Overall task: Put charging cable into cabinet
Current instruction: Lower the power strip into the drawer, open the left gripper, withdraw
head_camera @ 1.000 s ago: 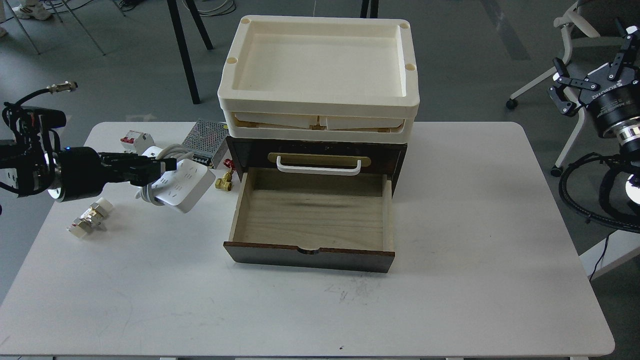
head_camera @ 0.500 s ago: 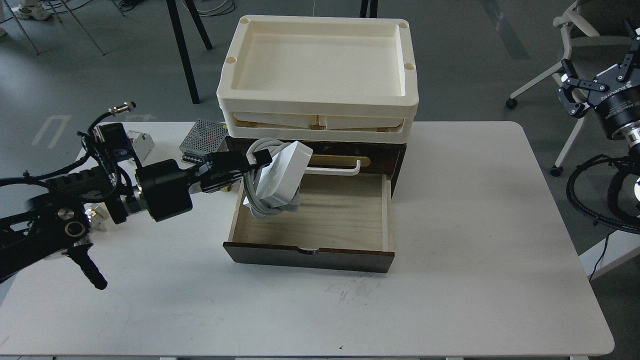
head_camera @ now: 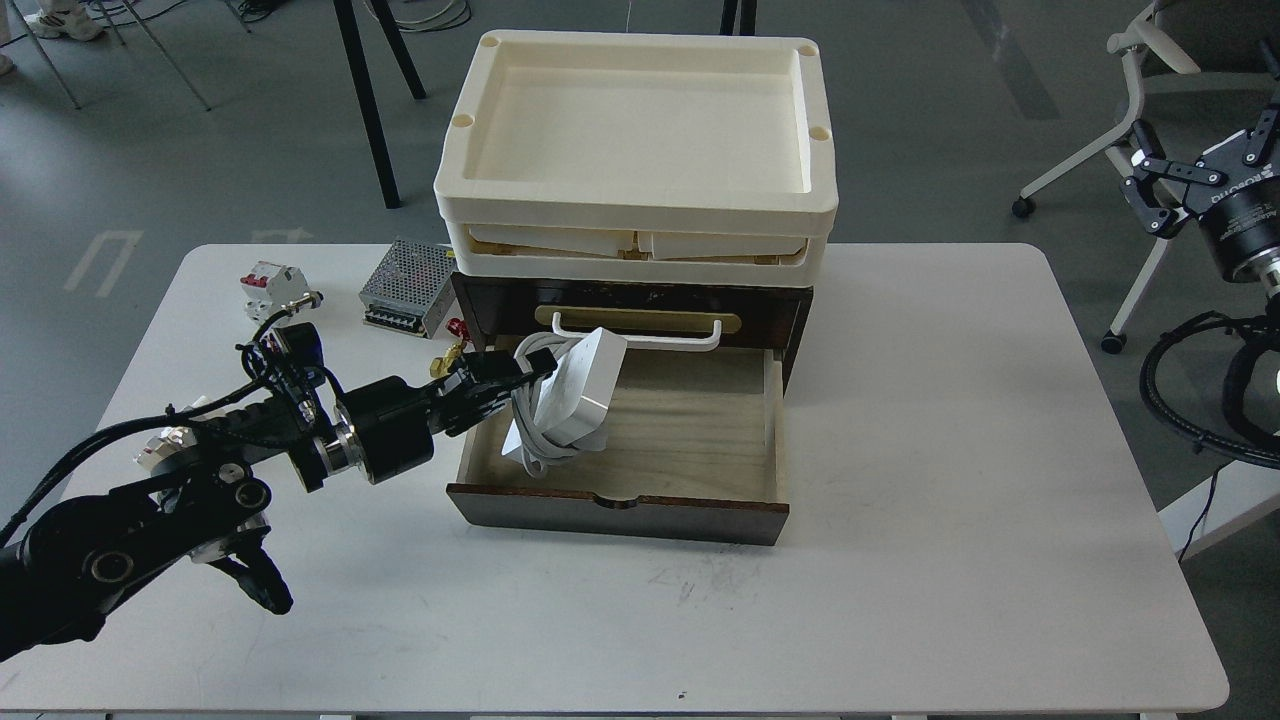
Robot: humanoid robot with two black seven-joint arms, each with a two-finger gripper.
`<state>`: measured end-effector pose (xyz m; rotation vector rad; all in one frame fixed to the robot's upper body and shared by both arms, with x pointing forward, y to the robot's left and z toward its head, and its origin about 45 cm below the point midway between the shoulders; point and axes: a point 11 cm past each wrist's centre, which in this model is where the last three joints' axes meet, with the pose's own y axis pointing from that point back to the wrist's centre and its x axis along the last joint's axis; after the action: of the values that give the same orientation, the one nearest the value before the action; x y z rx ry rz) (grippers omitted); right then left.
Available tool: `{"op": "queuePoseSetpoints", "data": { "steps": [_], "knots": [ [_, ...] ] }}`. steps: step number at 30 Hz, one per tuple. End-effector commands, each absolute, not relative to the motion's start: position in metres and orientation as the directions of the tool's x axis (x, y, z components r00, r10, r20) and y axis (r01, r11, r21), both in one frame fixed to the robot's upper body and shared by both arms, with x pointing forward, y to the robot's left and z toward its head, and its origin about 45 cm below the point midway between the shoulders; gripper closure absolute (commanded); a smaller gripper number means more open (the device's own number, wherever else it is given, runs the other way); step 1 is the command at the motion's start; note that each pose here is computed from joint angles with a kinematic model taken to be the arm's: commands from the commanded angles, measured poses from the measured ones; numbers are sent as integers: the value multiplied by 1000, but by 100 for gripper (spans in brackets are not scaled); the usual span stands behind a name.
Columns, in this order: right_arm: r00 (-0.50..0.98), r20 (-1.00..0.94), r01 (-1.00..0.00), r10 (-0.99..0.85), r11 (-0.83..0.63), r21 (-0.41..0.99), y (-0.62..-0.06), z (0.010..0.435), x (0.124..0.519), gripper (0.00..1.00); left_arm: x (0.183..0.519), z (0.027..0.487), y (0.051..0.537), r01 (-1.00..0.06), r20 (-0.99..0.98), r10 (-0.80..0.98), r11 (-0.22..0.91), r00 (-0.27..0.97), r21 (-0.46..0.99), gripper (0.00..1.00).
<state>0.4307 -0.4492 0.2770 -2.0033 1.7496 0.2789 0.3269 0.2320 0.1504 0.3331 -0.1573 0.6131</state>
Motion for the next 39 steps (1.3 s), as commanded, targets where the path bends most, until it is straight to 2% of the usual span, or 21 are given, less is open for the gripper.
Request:
{"op": "queuePoseSetpoints", "data": {
  "steps": [1, 12, 16, 18, 22, 24, 26, 34, 36, 39],
  "knots": [
    [168, -443, -975, -881, -80, -209, -450, 277, 431, 0, 329, 144, 229, -595, 234, 548, 760, 803, 262, 99],
    [165, -443, -976, -881, -79, -205, -451, 275, 430, 0, 340, 128, 224, -660, 257, 609, 703, 751, 265, 91],
    [164, -446, -975, -880, -77, -206, -451, 275, 429, 0, 340, 123, 218, -659, 248, 611, 704, 752, 265, 80],
    [164, -447, -975, -880, -77, -207, -451, 275, 429, 0, 340, 122, 218, -659, 247, 611, 704, 752, 264, 69],
    [159, -449, -977, -879, -74, -202, -452, 273, 428, 0, 340, 123, 218, -658, 245, 611, 707, 753, 260, 19],
    [160, -447, -977, -880, -75, -202, -452, 273, 428, 0, 338, 123, 217, -650, 236, 606, 714, 760, 259, 14],
    [159, -449, -977, -879, -74, -202, -452, 273, 428, 0, 335, 120, 219, -650, 230, 608, 713, 760, 263, 4],
    [162, -453, -975, -877, -71, -210, -452, 275, 428, 0, 334, 126, 237, -661, 221, 623, 710, 751, 242, 1],
    [162, -457, -974, -875, -67, -217, -452, 277, 429, 0, 343, 138, 255, -689, 212, 656, 689, 725, 225, 1],
    [164, -461, -972, -872, -64, -226, -452, 279, 429, 0, 360, 169, 273, -728, 77, 725, 673, 684, 127, 1]
  ]
}}
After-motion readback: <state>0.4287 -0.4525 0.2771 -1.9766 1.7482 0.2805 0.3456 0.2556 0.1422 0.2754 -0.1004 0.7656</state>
